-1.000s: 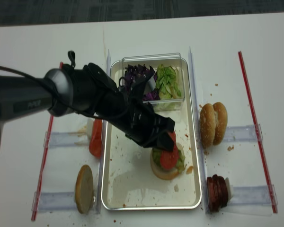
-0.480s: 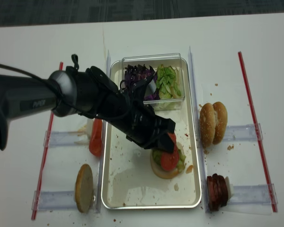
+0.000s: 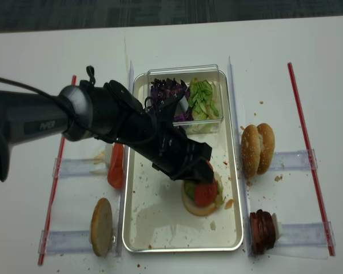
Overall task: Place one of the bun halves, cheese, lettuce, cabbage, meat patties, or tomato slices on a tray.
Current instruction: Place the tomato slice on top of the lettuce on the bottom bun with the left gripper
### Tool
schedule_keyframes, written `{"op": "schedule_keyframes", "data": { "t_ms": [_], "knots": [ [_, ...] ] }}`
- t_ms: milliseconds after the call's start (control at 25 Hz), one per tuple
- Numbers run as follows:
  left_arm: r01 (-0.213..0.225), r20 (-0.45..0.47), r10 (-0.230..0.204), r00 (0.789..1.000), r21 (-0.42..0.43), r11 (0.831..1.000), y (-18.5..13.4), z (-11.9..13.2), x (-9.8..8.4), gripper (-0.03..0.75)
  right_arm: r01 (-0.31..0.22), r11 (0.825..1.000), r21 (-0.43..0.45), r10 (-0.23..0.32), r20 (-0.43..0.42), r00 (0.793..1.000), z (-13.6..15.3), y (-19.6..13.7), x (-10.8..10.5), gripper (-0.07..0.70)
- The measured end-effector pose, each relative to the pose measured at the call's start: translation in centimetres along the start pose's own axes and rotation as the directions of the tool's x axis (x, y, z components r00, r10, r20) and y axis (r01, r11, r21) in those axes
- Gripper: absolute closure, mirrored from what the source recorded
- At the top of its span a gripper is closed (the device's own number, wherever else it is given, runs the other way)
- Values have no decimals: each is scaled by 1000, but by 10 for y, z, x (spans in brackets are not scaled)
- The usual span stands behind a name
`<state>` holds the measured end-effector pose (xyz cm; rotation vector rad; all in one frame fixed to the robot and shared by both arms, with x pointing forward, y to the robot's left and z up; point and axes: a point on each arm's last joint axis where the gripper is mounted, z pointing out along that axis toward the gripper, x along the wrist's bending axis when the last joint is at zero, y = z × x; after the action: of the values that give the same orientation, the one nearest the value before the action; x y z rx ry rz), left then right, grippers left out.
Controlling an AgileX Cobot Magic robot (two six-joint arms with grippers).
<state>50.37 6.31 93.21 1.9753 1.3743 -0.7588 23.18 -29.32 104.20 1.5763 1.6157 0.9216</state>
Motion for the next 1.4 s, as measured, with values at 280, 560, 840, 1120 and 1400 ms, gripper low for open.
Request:
{"op": "schedule_keyframes", "data": {
  "t_ms": [280,560,840,1120,1400],
  "knots": [
    [2,0,-2,1000,0,1000,0,0,0,303,-2,1000,0,2,0,1000,0,0,0,41],
    [5,-11,-4,1000,9,1000,-1,0,1,294,-2,1000,0,2,0,1000,0,0,0,41],
    [27,-24,-28,999,-12,1000,3,-10,7,294,-2,1000,0,2,0,1000,0,0,0,41],
    [36,-23,-37,999,-45,998,8,-25,11,294,-2,1000,0,2,0,1000,0,0,0,41],
    [-3,-18,2,1000,-62,998,8,-35,0,294,-2,1000,0,2,0,1000,0,0,0,41]
  ]
}}
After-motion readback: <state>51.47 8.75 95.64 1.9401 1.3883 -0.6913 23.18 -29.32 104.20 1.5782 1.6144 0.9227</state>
